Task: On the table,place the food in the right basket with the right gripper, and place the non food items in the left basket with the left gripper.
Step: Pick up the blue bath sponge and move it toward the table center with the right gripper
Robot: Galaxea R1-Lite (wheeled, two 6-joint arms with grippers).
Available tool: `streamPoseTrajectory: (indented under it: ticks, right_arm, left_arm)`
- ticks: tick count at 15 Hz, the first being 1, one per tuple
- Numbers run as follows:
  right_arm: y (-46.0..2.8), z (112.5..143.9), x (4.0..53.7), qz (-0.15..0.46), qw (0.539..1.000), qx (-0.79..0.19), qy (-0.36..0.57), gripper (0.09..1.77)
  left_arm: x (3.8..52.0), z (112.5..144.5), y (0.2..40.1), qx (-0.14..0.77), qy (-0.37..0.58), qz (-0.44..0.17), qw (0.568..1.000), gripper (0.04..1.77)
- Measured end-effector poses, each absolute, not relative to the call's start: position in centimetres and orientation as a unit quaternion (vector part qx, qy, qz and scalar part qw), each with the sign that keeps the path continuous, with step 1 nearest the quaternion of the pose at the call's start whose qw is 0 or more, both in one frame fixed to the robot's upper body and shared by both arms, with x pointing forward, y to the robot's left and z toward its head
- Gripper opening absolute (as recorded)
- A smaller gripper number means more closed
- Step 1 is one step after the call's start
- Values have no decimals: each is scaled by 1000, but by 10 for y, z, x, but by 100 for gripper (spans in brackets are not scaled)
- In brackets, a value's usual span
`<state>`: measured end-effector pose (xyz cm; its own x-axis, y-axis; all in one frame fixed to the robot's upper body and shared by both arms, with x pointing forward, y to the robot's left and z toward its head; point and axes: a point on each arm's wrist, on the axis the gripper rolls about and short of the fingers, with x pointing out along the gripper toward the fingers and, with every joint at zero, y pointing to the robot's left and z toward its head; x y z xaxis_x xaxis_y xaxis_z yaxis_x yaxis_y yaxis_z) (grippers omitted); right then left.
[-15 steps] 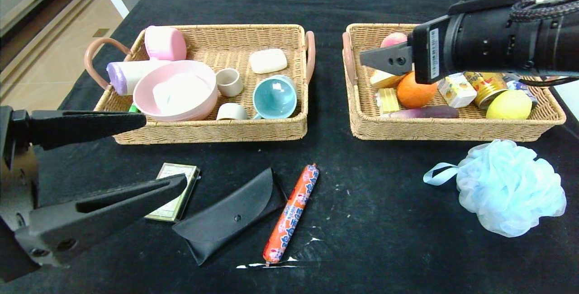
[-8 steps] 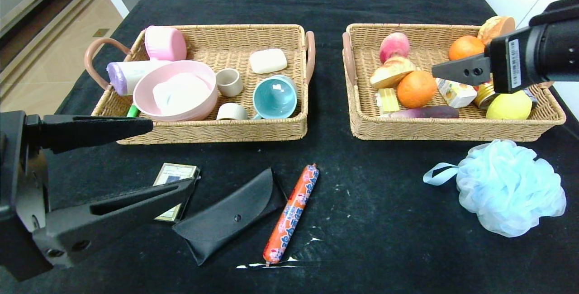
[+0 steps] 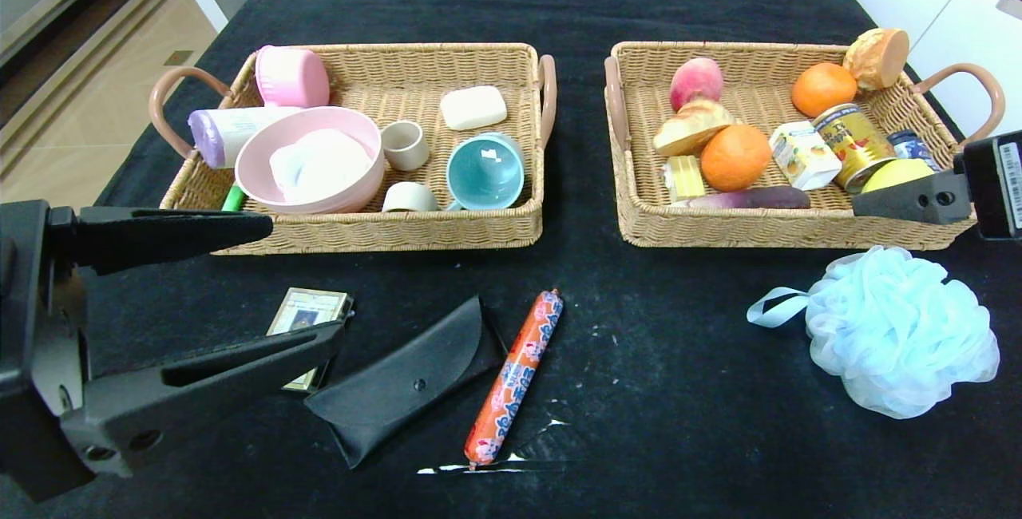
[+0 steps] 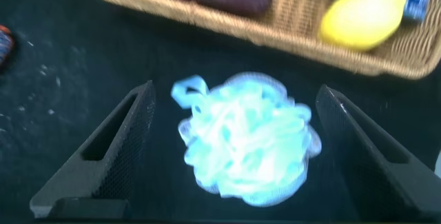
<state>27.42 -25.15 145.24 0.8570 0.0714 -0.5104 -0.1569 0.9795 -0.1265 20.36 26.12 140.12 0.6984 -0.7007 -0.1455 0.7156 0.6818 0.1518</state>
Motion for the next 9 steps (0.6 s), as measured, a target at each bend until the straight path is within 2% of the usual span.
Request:
streamPoseTrajectory:
  ticks: [9]
  right_arm:
    - [-269,1414,277,-15,933,-28,359,170]
  left_arm:
    - [206,1397,259,101,47,-388,915,172]
